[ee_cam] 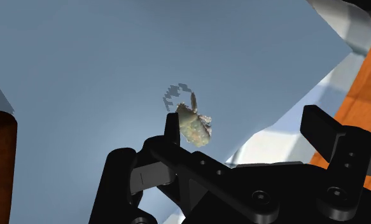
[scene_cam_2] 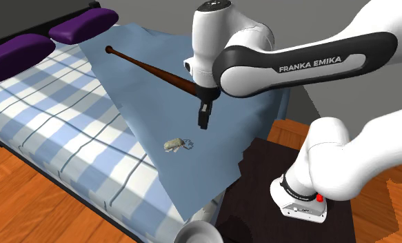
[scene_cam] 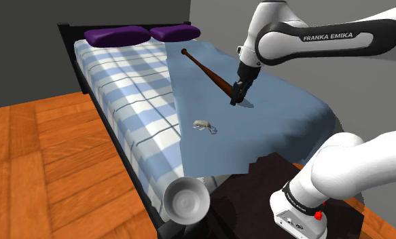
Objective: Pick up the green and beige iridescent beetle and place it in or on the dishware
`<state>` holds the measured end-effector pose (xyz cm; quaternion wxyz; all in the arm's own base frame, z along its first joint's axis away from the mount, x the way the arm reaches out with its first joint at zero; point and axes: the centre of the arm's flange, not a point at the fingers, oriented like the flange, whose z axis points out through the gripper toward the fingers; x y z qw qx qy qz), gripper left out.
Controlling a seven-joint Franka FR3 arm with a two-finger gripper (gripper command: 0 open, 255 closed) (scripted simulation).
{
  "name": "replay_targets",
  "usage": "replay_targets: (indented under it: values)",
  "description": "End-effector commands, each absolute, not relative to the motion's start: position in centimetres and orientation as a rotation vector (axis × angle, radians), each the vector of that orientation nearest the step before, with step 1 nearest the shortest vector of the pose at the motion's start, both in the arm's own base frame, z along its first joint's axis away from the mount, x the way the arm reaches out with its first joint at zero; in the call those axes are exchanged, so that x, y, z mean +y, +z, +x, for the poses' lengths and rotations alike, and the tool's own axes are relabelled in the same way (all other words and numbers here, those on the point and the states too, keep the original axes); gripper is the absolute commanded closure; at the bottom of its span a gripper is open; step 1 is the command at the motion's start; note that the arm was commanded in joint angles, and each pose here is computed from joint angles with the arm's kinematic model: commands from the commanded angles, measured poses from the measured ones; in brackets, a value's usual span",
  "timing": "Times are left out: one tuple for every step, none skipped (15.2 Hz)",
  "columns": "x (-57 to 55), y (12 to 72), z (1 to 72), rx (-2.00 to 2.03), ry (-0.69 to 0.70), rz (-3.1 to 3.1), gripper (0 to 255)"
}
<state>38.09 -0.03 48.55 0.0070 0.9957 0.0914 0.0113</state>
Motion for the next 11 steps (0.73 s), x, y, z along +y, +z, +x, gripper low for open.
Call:
replay_targets:
  values:
    - [0.0,46.3,39.8,0.315,0.033,3.108,0]
    - [0.0,45.2,40.7,0.328,0.03,3.105,0]
    - [0.0,44.2,41.5,0.342,0.027,3.102,0]
    - [0.0,43.2,42.3,0.356,0.025,3.099,0]
    - [0.1,42.1,43.2,0.37,0.022,3.096,0]
    - [0.1,41.1,44.0,0.384,0.02,3.092,0]
    - [0.1,40.0,44.8,0.398,0.017,3.089,0]
    - [0.2,39.0,45.7,0.411,0.015,3.085,0]
    - [0.2,37.9,46.5,0.425,0.012,3.082,0]
    - [0.3,36.9,47.3,0.439,0.01,3.078,0]
    - [0.4,35.9,48.1,0.452,0.007,3.075,0]
